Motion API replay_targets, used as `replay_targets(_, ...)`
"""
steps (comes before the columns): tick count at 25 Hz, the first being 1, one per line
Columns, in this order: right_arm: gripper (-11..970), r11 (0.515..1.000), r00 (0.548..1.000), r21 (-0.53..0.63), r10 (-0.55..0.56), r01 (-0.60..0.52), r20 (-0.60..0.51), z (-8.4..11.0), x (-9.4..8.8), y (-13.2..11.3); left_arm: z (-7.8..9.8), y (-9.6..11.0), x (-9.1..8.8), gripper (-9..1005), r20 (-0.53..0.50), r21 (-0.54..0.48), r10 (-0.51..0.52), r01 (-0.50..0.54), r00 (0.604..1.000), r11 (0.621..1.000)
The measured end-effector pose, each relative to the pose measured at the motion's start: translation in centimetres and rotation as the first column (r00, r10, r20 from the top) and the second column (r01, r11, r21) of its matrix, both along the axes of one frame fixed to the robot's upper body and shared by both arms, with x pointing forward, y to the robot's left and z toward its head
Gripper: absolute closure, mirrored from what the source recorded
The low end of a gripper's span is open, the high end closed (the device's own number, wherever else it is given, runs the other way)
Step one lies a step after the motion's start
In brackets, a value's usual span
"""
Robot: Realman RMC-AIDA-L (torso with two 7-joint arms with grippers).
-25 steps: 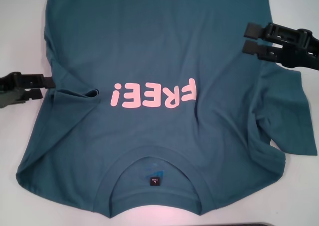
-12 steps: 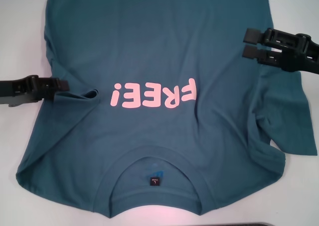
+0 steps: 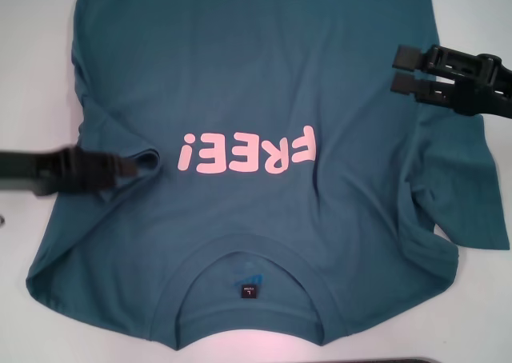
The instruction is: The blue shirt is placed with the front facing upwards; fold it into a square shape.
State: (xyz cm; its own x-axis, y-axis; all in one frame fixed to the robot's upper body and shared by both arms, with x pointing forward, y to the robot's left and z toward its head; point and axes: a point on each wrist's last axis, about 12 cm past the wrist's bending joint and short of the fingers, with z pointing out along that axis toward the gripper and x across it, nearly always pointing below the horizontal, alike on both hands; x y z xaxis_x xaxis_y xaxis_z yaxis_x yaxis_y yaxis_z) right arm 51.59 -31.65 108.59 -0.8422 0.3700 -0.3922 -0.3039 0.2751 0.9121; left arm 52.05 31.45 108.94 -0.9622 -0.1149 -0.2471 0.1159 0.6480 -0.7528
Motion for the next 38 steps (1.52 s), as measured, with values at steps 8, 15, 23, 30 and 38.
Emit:
replay_targets(8, 108, 1.000, 1.000, -0.001, 0.012, -0.012, 0.012, 0.3, 0.3, 0.1, 1.0, 0.2, -0.3, 425, -0.001, -0.028, 0.000, 0.000, 1.000, 1.000)
replay_targets(15, 108, 1.000, 1.000, -0.003, 0.012, -0.012, 0.013, 0.4, 0.3, 0.1, -0.5, 1.6, 1.0, 425, 0.040, 0.117, 0.103, -0.107, 0.994, 0.987)
replay_targets(23, 108, 1.000, 1.000, -0.004, 0.012, -0.012, 0.012, 0.4, 0.3, 0.1, -0.3, 1.7, 1.4, 426, 0.082, 0.136, 0.108, -0.118, 0.991, 0.984)
replay_targets(30, 108, 1.000, 1.000, -0.003, 0.013, -0.013, 0.012, 0.4, 0.3, 0.1, -0.5, 1.3, 1.8, 426, 0.096, 0.156, 0.099, -0.113, 0.990, 0.981)
replay_targets(38, 108, 1.000, 1.000, -0.004, 0.012, -0.012, 0.015, 0.5, 0.4, 0.0, -1.3, 1.0, 1.6, 426, 0.123, 0.175, 0.059, -0.080, 0.991, 0.981)
